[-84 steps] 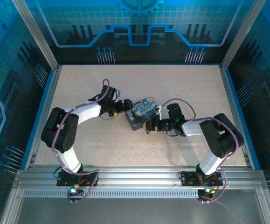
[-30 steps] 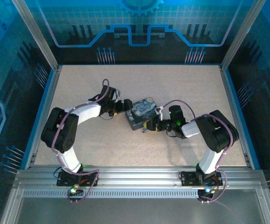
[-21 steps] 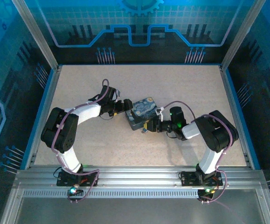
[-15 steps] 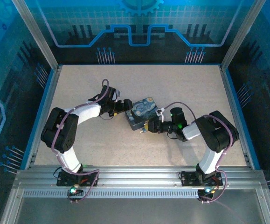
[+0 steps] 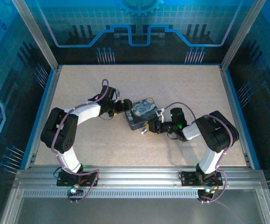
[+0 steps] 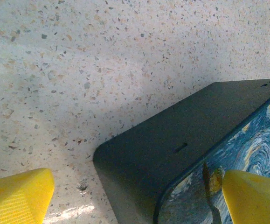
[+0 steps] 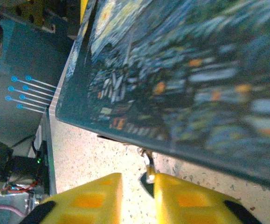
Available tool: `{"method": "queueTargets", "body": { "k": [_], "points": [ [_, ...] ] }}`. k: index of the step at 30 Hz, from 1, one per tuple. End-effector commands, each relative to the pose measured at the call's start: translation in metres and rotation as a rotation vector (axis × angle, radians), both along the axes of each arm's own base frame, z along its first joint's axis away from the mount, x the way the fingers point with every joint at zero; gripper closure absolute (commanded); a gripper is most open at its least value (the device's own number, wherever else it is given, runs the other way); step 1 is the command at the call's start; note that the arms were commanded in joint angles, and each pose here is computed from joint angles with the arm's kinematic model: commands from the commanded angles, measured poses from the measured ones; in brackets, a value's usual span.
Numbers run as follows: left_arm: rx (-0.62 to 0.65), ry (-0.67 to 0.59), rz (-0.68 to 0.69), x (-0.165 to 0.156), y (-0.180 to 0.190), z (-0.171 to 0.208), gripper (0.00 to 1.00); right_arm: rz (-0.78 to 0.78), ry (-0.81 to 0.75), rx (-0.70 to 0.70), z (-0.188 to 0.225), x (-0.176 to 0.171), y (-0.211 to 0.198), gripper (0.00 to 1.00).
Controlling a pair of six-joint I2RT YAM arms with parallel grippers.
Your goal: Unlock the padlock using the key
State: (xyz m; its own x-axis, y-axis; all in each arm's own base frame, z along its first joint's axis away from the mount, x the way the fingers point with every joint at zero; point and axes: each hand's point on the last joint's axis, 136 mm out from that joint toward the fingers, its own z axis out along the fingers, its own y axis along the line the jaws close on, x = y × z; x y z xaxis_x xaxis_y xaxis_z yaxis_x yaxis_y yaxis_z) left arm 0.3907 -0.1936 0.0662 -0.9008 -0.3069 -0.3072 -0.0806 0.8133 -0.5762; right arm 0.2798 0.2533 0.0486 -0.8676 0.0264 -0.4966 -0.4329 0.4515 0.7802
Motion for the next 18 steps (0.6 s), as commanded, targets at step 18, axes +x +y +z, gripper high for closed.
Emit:
{"method": "queueTargets", "body": {
  "k": [18],
  "points": [
    [-0.008, 0.015, -0.002, -0.0138, 0.0049, 0.0068, 0.06, -0.063, 0.03, -0.002, -0.0046, 0.0106, -0.0029, 0.97]
  ]
}}
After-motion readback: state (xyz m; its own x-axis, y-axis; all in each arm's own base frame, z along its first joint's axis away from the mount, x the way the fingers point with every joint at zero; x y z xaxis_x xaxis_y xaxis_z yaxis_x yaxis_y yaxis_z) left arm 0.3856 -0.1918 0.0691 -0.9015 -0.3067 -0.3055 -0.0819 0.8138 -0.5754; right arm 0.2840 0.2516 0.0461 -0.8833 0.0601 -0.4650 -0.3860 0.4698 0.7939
